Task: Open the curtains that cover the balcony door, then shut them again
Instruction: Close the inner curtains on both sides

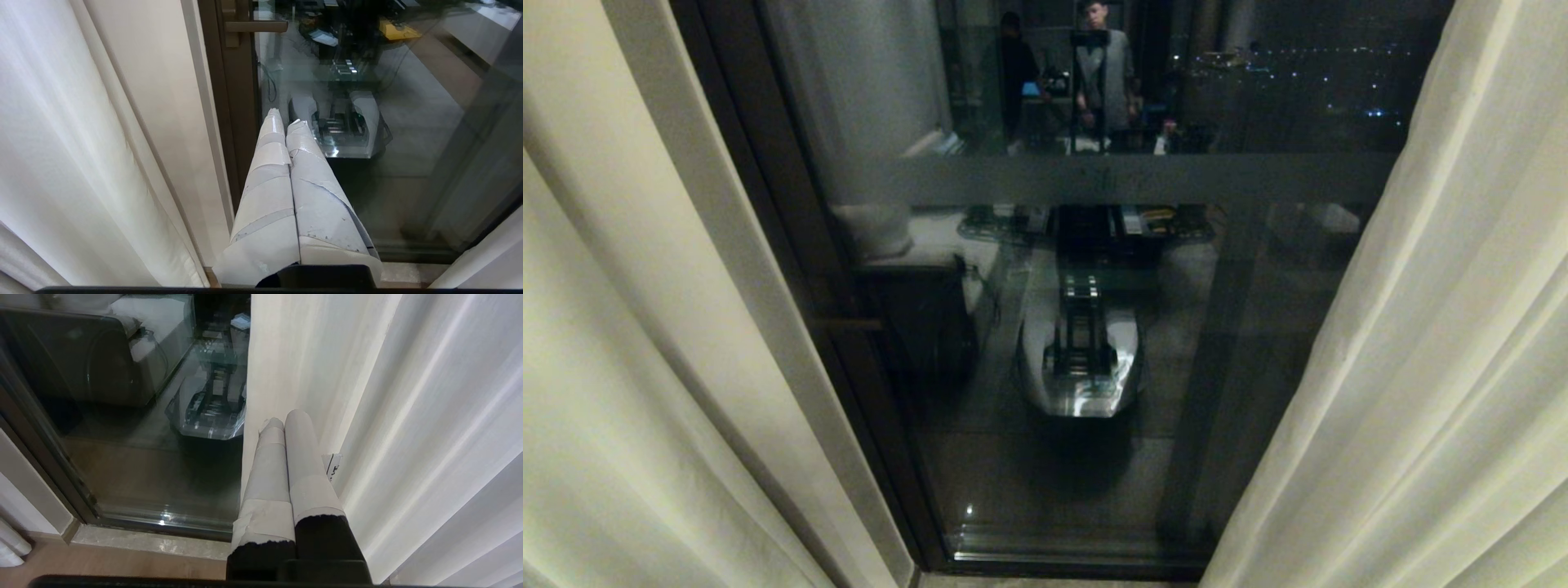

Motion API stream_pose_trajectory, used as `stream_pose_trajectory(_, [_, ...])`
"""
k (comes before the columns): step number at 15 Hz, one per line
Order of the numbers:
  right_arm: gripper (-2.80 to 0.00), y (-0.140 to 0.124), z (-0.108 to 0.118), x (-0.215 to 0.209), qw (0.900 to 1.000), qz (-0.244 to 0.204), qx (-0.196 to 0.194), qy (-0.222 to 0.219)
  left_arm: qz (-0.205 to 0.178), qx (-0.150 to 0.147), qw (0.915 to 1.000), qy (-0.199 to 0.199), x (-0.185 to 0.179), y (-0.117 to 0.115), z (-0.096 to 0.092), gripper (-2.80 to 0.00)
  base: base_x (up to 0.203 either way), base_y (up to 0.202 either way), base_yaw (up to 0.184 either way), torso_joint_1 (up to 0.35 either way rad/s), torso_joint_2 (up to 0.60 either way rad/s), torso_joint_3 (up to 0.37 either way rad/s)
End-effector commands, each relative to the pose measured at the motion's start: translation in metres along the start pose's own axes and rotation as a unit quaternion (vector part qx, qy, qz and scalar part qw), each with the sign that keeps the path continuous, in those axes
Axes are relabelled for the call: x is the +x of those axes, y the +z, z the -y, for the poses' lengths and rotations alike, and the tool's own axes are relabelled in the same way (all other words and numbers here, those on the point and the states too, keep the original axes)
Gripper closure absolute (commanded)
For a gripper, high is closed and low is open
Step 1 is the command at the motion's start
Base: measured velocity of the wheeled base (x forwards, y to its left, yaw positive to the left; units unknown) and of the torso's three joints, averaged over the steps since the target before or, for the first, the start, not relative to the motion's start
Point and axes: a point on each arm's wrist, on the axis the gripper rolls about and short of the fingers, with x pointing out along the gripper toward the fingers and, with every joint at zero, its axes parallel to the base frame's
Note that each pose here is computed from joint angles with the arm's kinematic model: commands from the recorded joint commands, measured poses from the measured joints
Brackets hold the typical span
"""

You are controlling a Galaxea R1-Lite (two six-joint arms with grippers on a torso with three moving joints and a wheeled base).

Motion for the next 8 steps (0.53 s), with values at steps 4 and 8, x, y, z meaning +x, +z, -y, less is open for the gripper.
stream_pose_trajectory(4, [0.0, -0.0001, 0.0, 0.0001, 1.0, -0.001, 0.0, 0.0, 0.0, -0.001, 1.0, 0.001, 0.0, -0.0001, 0.0, 0.0, 0.0, 0.0, 0.0, 0.0, 0.0, 0.0])
stream_pose_trajectory(8, [0.0, 0.0, 0.0, 0.0001, 1.0, -0.001, 0.0, 0.0, 0.001, -0.003, 1.0, 0.001, 0.0, 0.0001, 0.0, 0.0, 0.0, 0.0, 0.0, 0.0, 0.0, 0.0])
